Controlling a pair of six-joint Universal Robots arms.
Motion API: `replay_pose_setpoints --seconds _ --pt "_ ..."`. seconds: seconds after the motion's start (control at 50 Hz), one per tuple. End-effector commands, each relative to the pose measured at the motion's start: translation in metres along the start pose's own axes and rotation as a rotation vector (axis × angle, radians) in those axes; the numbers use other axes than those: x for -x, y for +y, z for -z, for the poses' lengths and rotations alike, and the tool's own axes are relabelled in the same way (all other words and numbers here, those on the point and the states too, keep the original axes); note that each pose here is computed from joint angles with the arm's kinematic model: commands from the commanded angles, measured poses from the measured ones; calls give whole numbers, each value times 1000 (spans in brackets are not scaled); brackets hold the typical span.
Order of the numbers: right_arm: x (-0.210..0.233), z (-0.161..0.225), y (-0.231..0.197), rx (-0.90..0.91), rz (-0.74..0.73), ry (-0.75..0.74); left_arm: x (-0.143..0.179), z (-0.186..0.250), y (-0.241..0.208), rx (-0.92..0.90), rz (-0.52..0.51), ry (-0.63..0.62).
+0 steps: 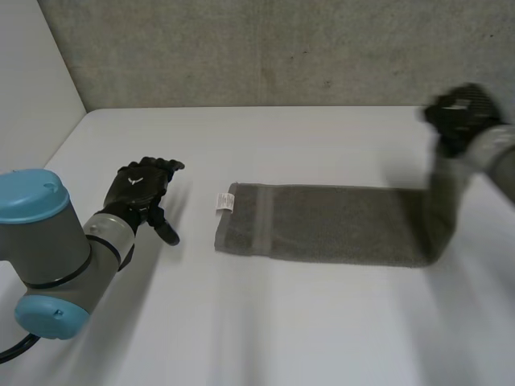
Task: Fold the towel.
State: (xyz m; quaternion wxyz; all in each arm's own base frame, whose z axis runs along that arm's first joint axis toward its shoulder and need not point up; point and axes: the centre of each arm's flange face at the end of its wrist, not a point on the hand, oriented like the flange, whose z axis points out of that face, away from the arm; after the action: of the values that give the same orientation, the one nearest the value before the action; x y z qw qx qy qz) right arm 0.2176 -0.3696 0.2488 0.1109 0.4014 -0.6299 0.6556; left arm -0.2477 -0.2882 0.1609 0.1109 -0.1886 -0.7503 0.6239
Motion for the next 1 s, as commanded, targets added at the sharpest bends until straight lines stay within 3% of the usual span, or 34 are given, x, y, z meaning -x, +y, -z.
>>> replay_pose_setpoints --seconds 0.02,0.04,0.14,0.26,0.32,0.36,0.42,0.68,1.0 --pt "149 32 -82 -259 9 -305 -2 0 1 2 -2 6" --pt "176 40 -85 -277 13 -363 -2 0 1 2 -2 6" --pt "218 56 -79 -257 26 -456 -4 0 3 9 -4 11" --pt "219 61 -66 -205 15 -471 -4 2 6 18 -3 15" --pt "185 53 -54 -134 -29 -383 -4 2 6 18 -3 15" --pt "138 43 -27 -24 -103 -266 -5 2 5 15 -4 16" --pt "121 49 -2 61 -172 -239 -6 2 5 14 -4 19" --pt "124 69 64 207 -252 -255 -33 6 2 -16 -26 91" --pt "84 82 68 230 -238 -152 -47 18 -16 -64 -29 125"
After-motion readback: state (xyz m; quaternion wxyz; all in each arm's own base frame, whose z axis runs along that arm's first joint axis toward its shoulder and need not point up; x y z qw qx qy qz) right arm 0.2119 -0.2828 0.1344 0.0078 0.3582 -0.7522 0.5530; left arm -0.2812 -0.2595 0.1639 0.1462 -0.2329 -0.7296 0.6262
